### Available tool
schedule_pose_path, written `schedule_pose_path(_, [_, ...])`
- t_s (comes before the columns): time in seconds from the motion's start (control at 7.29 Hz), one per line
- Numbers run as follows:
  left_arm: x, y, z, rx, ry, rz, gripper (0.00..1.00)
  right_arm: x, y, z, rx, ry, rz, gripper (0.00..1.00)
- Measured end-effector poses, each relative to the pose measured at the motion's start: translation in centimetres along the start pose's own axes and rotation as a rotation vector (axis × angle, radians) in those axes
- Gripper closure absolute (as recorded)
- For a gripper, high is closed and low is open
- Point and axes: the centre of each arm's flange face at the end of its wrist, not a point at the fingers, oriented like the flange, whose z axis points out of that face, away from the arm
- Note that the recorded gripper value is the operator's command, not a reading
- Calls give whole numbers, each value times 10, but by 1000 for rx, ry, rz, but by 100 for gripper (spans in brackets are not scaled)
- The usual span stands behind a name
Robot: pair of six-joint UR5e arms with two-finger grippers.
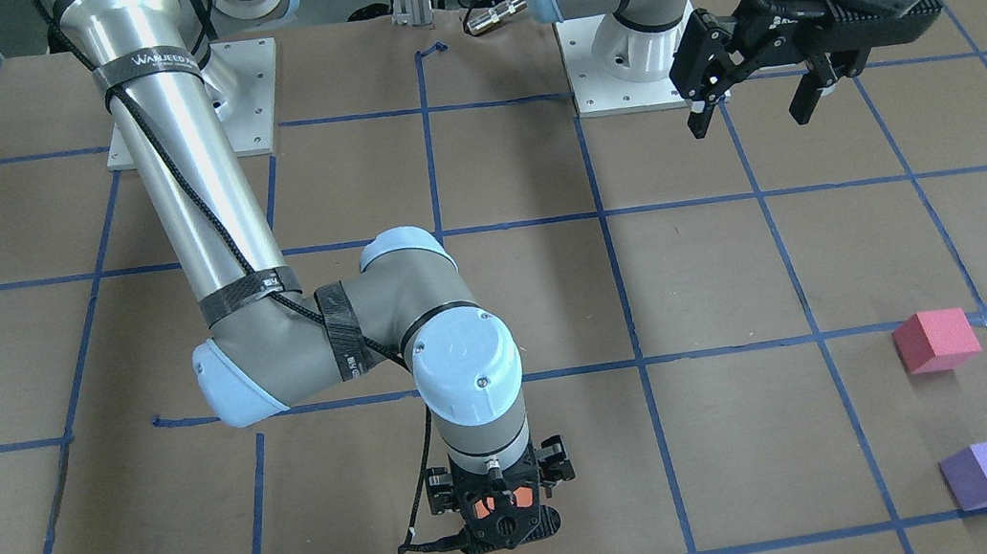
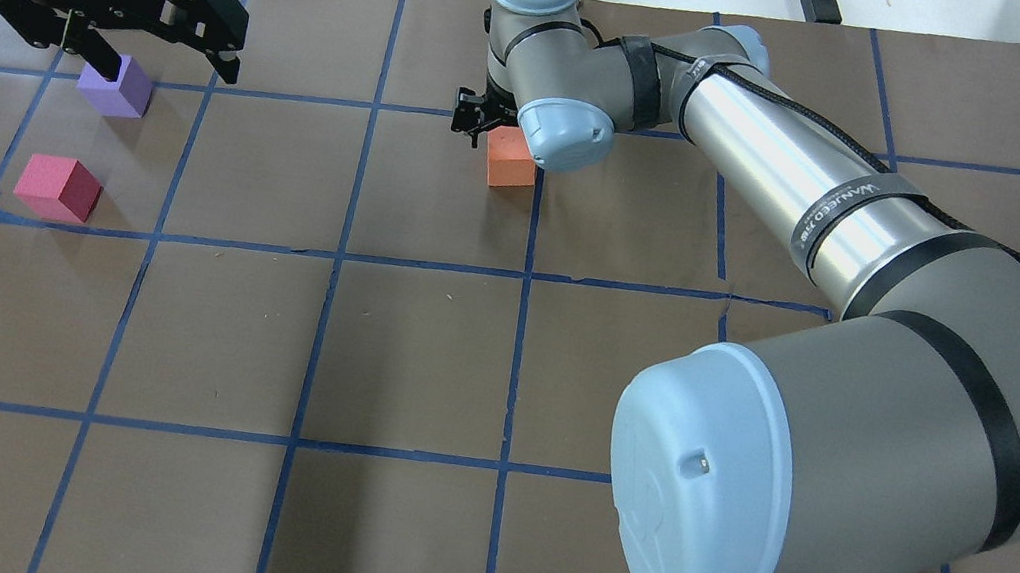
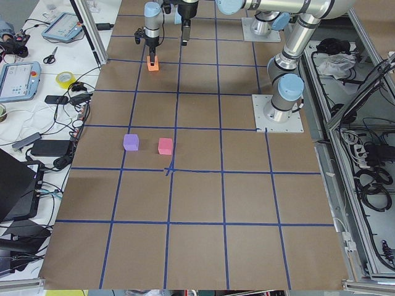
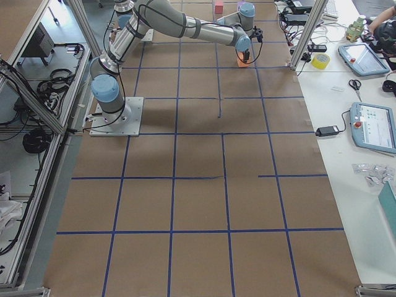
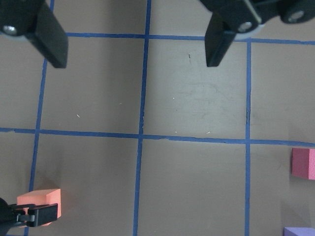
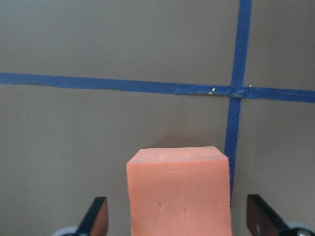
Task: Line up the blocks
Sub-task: 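Set the orange cube down, open the right gripper and lift away, then reach the left gripper to the orange cube and grasp it while the right arm withdraws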
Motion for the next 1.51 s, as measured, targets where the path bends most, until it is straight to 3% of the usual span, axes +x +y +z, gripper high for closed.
schedule_pose_path(0.27, [0, -1, 1, -1, 2, 9, 0, 27, -1, -60, -27, 24, 28, 0])
schedule_pose_path(0.69, [3, -5, -1, 7, 15, -12, 0, 136, 8, -191, -116, 58, 56, 0])
schedule_pose_path(0.96, [29, -22, 17, 23, 105, -71, 0, 186, 39, -278, -101, 66, 57, 0])
schedule_pose_path(1.24, [77, -46, 74, -5, 131, -49, 0, 203, 73, -286, -149, 71, 72, 0])
schedule_pose_path(1.51, [126, -74, 153, -1, 126, -63, 0, 209, 91, -284, -155, 79, 89, 0])
